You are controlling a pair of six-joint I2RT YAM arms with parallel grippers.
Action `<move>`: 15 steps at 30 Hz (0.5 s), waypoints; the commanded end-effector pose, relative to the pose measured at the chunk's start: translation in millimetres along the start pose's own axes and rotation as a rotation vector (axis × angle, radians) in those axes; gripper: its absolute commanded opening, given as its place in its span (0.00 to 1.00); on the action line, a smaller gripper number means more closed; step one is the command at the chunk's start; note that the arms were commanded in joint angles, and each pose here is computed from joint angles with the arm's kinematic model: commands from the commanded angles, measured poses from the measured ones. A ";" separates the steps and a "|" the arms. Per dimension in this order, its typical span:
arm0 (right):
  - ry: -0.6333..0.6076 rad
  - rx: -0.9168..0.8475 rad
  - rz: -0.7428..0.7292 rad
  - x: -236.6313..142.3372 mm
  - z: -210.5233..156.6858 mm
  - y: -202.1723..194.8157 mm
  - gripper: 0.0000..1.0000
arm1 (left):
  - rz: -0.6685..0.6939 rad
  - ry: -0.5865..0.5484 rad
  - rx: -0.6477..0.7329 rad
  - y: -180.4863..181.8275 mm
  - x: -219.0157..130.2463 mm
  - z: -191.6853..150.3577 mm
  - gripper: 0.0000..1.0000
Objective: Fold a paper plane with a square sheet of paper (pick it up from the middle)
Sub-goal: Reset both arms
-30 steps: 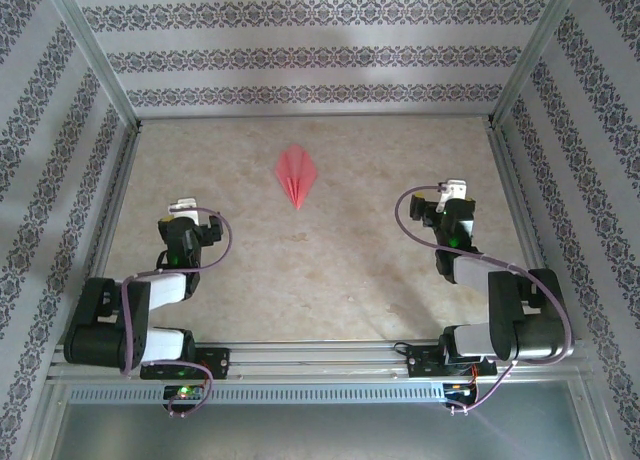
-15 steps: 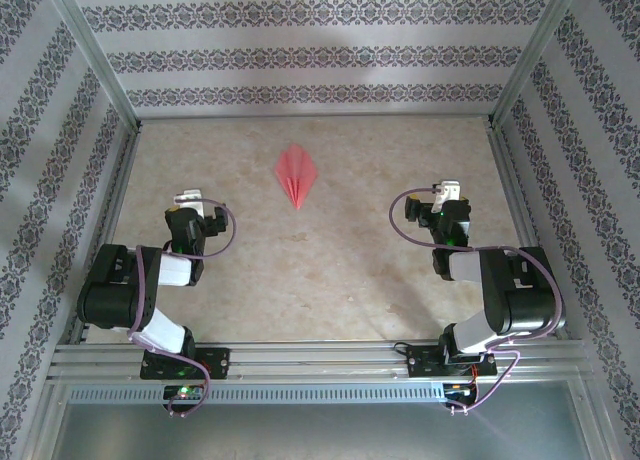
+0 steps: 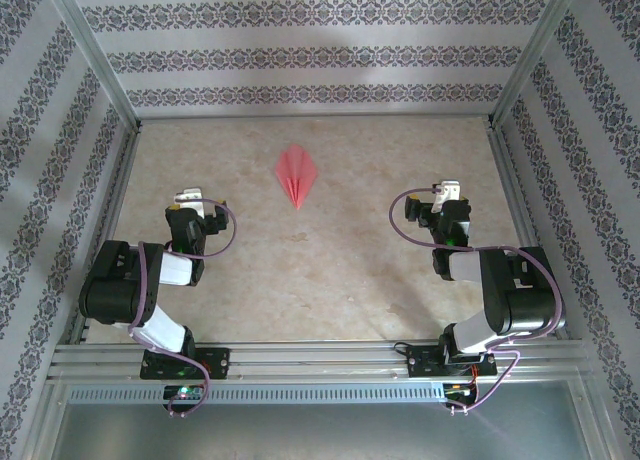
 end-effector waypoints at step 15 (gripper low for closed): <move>-0.034 -0.006 0.013 1.5 6.8 -0.4 0.98 | -0.002 -0.016 0.013 1.1 3.4 4.5 0.99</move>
Point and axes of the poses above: each hand's point on the last joint's axis, 136 mm out from that joint toward the fingers, its own x axis out along the fingers, its own y axis along the line the jaws close on, z = x × y, the point moved 8 cm from there along -x, back along the fingers, and after that the axes turned 5 degrees about x, right-handed, at the moved point
